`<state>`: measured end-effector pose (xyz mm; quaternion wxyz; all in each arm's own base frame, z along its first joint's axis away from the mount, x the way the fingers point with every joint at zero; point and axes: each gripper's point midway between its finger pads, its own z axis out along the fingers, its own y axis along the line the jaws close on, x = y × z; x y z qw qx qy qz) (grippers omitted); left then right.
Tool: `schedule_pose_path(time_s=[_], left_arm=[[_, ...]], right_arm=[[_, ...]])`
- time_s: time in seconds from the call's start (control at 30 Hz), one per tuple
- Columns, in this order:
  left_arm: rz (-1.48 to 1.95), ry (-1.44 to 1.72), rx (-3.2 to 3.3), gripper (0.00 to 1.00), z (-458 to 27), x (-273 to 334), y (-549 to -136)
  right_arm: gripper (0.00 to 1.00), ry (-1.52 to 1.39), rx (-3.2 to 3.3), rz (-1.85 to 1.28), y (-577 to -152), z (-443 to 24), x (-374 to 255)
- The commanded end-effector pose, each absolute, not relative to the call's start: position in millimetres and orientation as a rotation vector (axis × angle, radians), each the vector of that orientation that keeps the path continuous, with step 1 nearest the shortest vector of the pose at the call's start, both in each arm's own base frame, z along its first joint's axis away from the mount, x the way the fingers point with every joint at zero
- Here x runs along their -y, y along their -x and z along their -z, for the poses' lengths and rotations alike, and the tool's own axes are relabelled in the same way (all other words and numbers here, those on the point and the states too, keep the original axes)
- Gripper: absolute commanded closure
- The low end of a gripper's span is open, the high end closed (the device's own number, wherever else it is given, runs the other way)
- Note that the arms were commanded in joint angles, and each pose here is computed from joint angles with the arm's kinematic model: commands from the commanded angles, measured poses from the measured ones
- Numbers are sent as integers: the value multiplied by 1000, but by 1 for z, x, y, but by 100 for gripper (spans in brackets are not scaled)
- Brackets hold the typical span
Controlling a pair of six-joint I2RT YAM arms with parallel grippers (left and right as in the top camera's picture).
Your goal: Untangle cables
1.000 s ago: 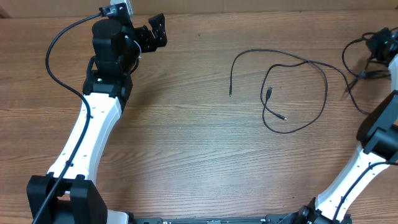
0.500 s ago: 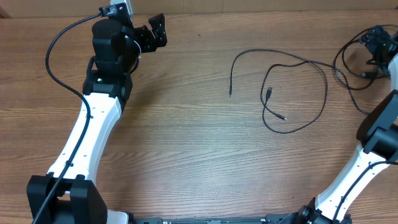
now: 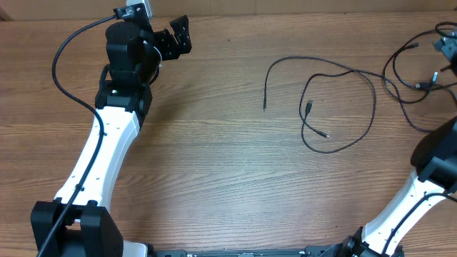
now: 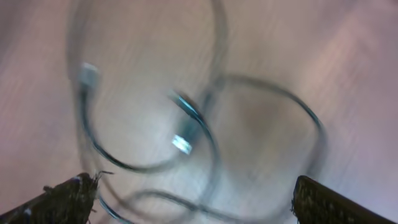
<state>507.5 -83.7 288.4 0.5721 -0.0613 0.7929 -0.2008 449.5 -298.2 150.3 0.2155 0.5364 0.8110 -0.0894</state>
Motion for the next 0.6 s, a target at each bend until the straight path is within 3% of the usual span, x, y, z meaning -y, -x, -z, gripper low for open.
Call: schedule_pose_path(time_s=[0.0, 0.3, 0.57], left_arm=[[470, 161, -1848, 0, -293, 82, -508], [464, 159, -1848, 0, -293, 81, -509], [460, 158, -1860, 0, -290, 81, -508]], right_arm=[[0, -1759, -2082, 300, -418, -163, 306], [0, -2135, -2015, 329, -366, -134, 289], [0, -2292, -2079, 209, -348, -69, 271]])
